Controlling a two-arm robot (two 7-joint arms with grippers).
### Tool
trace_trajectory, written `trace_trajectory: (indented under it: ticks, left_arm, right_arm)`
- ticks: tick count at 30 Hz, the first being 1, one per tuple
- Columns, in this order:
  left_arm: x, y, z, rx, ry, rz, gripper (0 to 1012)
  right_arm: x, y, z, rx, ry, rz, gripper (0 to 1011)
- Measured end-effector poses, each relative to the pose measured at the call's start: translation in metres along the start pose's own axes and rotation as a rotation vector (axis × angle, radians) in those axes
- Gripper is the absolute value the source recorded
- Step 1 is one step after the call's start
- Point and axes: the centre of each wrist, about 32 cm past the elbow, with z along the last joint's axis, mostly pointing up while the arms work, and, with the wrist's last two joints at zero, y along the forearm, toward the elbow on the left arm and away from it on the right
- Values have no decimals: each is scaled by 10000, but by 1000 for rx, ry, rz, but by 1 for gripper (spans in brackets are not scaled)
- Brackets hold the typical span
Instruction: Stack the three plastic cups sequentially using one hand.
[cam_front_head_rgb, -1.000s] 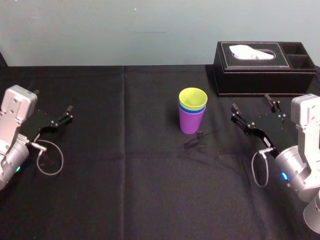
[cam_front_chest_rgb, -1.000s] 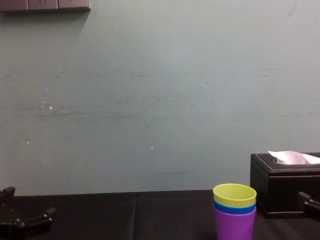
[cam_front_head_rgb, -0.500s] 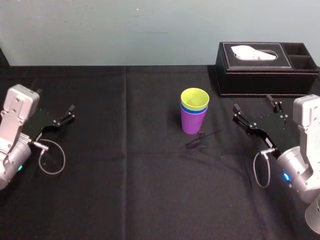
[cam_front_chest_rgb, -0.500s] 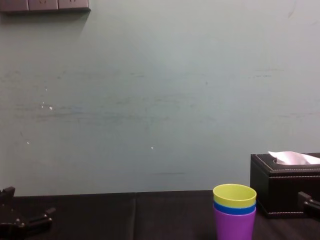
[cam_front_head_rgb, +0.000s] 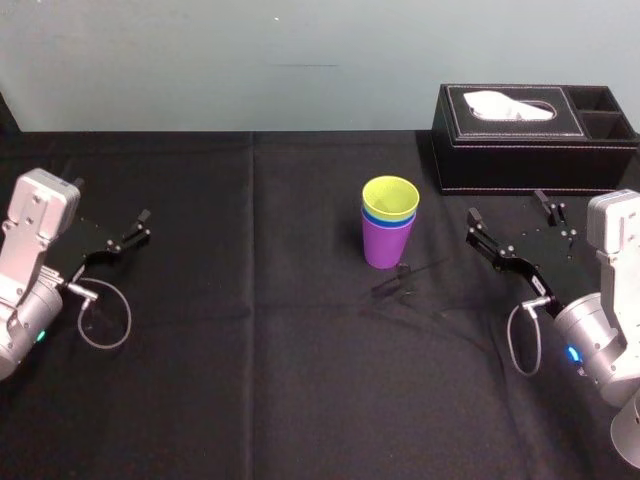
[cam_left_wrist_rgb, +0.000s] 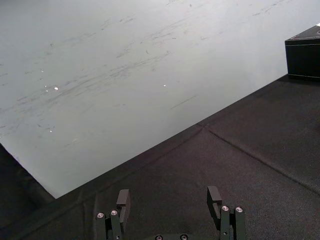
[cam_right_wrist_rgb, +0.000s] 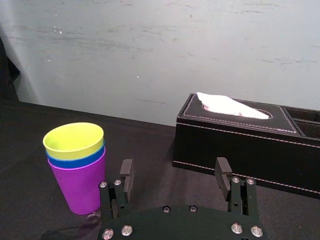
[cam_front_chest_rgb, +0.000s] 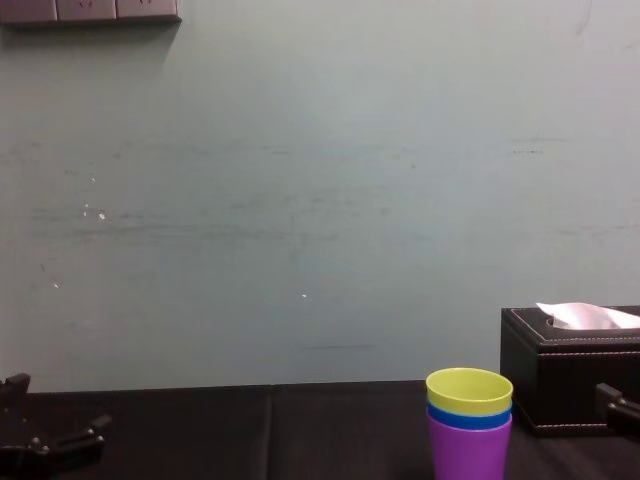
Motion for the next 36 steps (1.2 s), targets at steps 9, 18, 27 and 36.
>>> trace_trajectory:
  ticks: [9, 18, 27, 36]
  left_arm:
    - [0, 0, 0, 0, 0, 0, 1011]
    - [0, 0, 0, 0, 0, 0, 1011]
    - [0, 0, 0, 0, 0, 0, 1011]
    - [0, 0, 0, 0, 0, 0, 1011]
  right_arm:
    - [0, 0, 0, 0, 0, 0, 1003]
    - [0, 0, 0, 0, 0, 0, 1003]
    - [0, 0, 0, 0, 0, 0, 1003]
    - [0, 0, 0, 0, 0, 0, 1003]
